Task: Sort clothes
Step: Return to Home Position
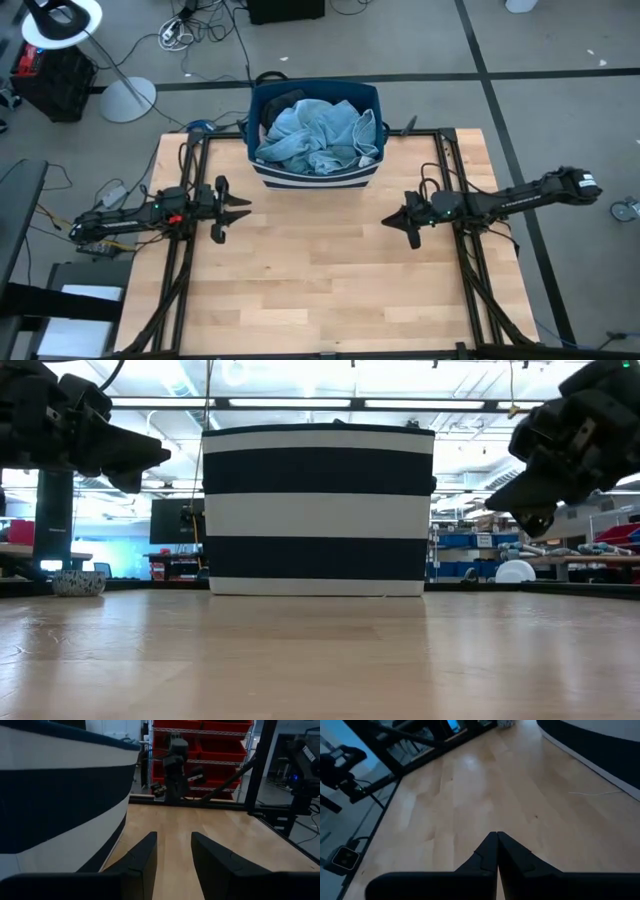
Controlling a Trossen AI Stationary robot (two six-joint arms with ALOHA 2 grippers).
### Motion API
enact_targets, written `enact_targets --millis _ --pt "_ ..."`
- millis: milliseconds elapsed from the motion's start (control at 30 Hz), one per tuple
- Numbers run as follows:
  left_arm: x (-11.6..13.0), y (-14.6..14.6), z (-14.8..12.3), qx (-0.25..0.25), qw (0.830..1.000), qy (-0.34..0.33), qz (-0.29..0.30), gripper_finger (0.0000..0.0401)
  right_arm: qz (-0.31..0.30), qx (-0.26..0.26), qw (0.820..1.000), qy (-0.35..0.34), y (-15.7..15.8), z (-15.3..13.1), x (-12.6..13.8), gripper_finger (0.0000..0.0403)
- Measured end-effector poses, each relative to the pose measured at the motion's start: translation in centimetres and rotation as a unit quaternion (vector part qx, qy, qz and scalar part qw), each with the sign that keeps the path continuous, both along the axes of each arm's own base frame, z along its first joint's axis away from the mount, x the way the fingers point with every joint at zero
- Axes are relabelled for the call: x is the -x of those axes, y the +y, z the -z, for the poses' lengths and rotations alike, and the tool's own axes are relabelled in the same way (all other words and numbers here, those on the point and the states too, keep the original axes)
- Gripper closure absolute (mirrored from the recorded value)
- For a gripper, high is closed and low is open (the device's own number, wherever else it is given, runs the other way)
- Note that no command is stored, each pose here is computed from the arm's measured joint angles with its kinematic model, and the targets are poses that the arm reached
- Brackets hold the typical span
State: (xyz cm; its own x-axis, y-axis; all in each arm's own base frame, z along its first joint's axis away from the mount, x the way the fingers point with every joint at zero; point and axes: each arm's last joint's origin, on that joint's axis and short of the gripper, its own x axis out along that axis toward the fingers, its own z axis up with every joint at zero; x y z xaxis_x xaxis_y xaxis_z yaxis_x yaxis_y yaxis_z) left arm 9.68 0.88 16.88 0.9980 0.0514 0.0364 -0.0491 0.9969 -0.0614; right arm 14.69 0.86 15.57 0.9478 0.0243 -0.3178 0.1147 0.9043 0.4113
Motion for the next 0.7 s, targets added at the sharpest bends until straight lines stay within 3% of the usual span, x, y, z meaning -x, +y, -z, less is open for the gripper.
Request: enact_targets --millis 300,700 --pt "0.0 0.0 0.0 0.0 1.0 -0.001 0.0 0.0274 -0.015 -0.003 0.999 -0.046 -0.2 0.4 1.6 0.0394" --pt "0.0 0.0 0.0 0.0 1.0 -0.001 0.0 0.0274 -0.017 -0.013 0.999 0.028 -0.2 1.6 3.3 0.0395"
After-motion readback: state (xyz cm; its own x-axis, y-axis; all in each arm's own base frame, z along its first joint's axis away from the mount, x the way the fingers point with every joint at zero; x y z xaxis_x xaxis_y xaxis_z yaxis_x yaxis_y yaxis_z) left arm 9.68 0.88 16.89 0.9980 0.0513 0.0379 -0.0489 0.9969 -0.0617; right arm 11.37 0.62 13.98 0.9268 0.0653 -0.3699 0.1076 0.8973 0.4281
